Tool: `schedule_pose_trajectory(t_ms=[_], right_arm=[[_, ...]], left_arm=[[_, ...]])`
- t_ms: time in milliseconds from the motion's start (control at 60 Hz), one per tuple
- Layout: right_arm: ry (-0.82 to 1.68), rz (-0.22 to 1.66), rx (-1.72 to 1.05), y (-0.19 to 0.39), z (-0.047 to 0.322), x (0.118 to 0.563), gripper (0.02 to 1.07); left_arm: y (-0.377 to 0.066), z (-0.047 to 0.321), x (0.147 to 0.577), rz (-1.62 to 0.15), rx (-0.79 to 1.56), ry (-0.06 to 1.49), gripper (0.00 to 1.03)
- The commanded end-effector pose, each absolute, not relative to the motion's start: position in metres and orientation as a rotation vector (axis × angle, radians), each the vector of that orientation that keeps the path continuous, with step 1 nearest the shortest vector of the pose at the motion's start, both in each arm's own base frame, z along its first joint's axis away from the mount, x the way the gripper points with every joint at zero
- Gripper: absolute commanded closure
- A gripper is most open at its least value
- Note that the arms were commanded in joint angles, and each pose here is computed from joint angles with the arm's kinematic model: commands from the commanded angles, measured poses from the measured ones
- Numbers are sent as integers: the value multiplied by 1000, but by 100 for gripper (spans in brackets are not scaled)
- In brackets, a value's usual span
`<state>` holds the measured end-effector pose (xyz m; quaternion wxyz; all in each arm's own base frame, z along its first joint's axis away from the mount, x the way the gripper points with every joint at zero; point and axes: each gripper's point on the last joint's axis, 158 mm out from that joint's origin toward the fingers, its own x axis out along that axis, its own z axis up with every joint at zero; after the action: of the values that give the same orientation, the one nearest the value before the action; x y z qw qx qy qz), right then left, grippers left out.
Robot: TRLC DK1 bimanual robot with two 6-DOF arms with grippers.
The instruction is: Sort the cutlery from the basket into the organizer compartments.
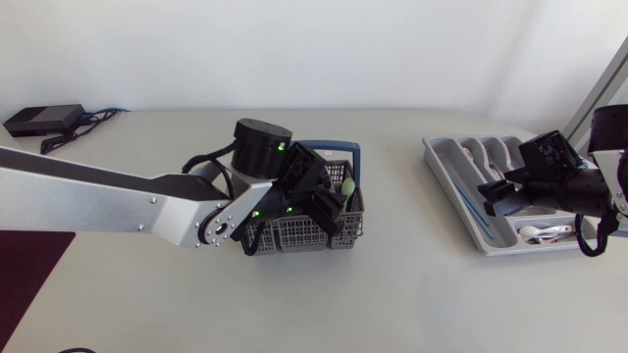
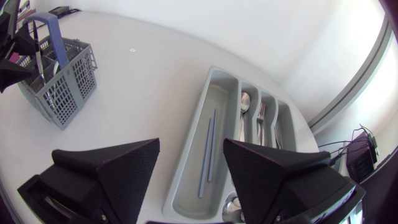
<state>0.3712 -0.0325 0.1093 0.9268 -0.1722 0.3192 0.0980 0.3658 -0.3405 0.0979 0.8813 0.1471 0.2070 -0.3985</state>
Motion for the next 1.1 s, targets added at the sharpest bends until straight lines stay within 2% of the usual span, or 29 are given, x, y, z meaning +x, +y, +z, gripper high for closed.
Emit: schedule_pose_trajectory(t_ms=[0, 217, 433, 667, 850, 1083], right_arm=[[662, 208, -336, -28, 102, 366, 33], [661, 211, -347, -28, 99, 364, 33], [662, 212, -346, -27, 98, 362, 33], [665, 218, -352, -26, 95, 360, 33], [662, 239, -359, -17, 94, 357, 33], [644, 249, -371, -10, 100, 357, 33]], left_arm=[[-350, 97, 366, -833, 304, 416, 44], [-357, 105, 368, -817, 302, 371, 79], [-362, 102, 376, -810, 305, 370, 84], [-368, 97, 378, -815, 309, 375, 100], [-368, 94, 377, -815, 308, 387, 100], [-361, 108, 367, -822, 310, 357, 100]])
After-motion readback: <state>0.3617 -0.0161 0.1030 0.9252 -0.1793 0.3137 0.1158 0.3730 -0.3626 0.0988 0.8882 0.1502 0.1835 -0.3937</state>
